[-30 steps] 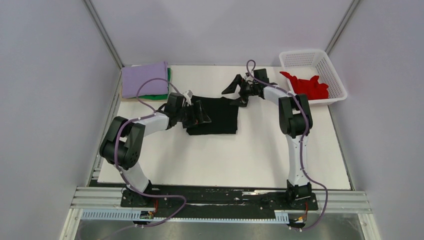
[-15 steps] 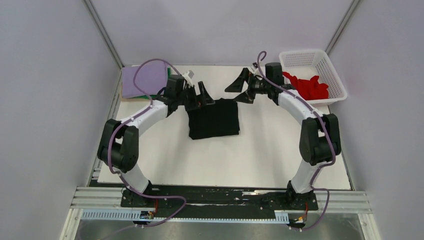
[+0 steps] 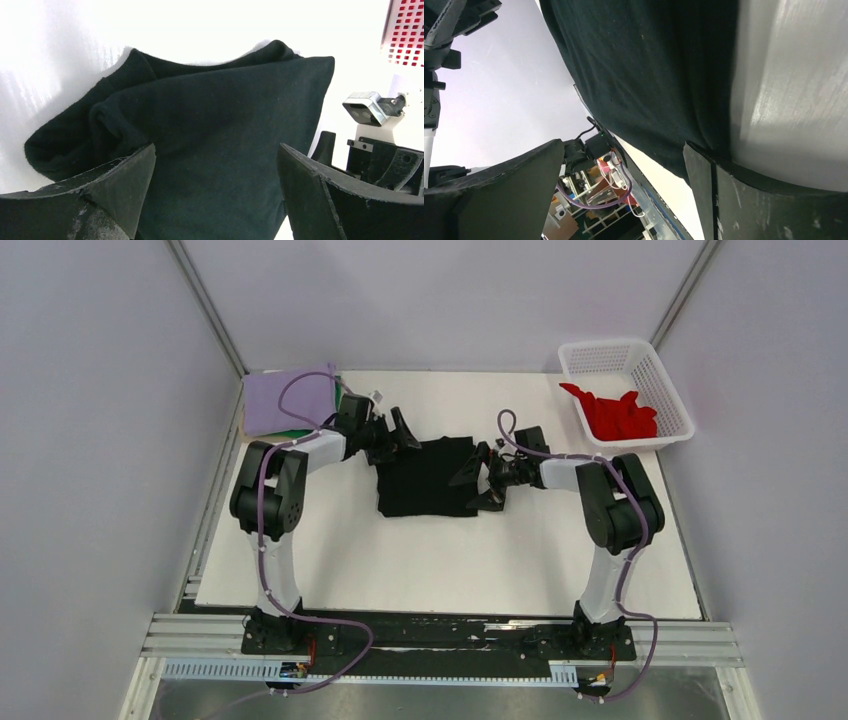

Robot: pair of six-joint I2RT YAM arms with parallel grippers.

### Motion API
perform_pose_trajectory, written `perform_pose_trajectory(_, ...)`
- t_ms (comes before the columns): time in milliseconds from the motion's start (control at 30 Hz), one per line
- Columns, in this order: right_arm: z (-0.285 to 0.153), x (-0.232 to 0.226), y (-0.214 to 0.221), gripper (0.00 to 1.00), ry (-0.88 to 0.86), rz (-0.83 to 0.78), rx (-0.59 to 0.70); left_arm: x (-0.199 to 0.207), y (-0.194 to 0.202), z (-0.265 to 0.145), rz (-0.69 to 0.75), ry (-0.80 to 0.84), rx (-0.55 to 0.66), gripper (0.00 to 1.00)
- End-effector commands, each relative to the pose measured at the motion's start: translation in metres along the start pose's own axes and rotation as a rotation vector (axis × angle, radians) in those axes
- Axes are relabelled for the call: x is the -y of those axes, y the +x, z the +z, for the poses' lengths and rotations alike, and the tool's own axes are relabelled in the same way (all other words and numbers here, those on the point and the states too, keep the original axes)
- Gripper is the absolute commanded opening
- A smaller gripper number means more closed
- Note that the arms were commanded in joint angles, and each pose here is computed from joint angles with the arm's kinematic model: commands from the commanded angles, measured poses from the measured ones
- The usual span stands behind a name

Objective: Fold and stack the t-shirts
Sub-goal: Smooth out wrinkles on the folded tshirt, then put the neatly folded tshirt into the corner of the board with the left arm

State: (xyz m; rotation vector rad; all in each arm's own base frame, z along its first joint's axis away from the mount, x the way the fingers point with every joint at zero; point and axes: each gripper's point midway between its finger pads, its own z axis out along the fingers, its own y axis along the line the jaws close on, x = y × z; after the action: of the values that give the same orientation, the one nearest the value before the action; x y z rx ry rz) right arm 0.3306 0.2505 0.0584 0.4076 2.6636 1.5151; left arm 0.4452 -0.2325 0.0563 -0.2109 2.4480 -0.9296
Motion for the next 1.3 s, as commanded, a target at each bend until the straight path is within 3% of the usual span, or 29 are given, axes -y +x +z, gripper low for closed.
perform_pose_trajectory(0,0.002,0.015,-0.008,1.0,0.055,-0.029,0.058,-0.032,0.004,0.016,-0.013,-0.106,-0.025,1.0)
perform_pose_trajectory(200,-0.023,-0.035,-0.019,1.0,0.008,-0.184,0.126,0.009,-0.02,-0.02,0.078,-0.035,0.035,1.0)
perform_pose_trajectory(333,-0.059,-0.079,-0.024,1.0,-0.013,-0.34,0.277,0.021,-0.028,-0.068,0.139,-0.099,0.106,1.0)
perform_pose_trajectory(400,-0.077,-0.087,-0.024,1.0,0.012,-0.384,0.367,0.01,-0.026,-0.088,0.15,-0.175,0.145,1.0)
perform_pose_trajectory(533,-0.115,-0.074,-0.031,1.0,0.114,-0.385,0.57,-0.022,-0.007,-0.108,0.144,-0.336,0.11,1.0)
perform_pose_trajectory(667,-0.158,-0.051,-0.036,1.0,0.218,-0.333,0.744,-0.039,0.008,-0.102,0.134,-0.376,0.06,1.0)
perform_pose_trajectory(867,-0.201,-0.031,-0.029,1.0,0.328,-0.331,0.871,-0.051,0.014,-0.07,0.098,-0.373,-0.008,1.0)
perform_pose_trajectory(1133,-0.212,-0.002,-0.017,1.0,0.415,-0.33,0.909,-0.046,0.04,-0.03,0.131,-0.392,-0.096,0.96)
perform_pose_trajectory(1267,-0.213,0.008,-0.015,1.0,0.44,-0.328,0.903,-0.045,0.051,-0.014,0.167,-0.458,-0.122,0.88)
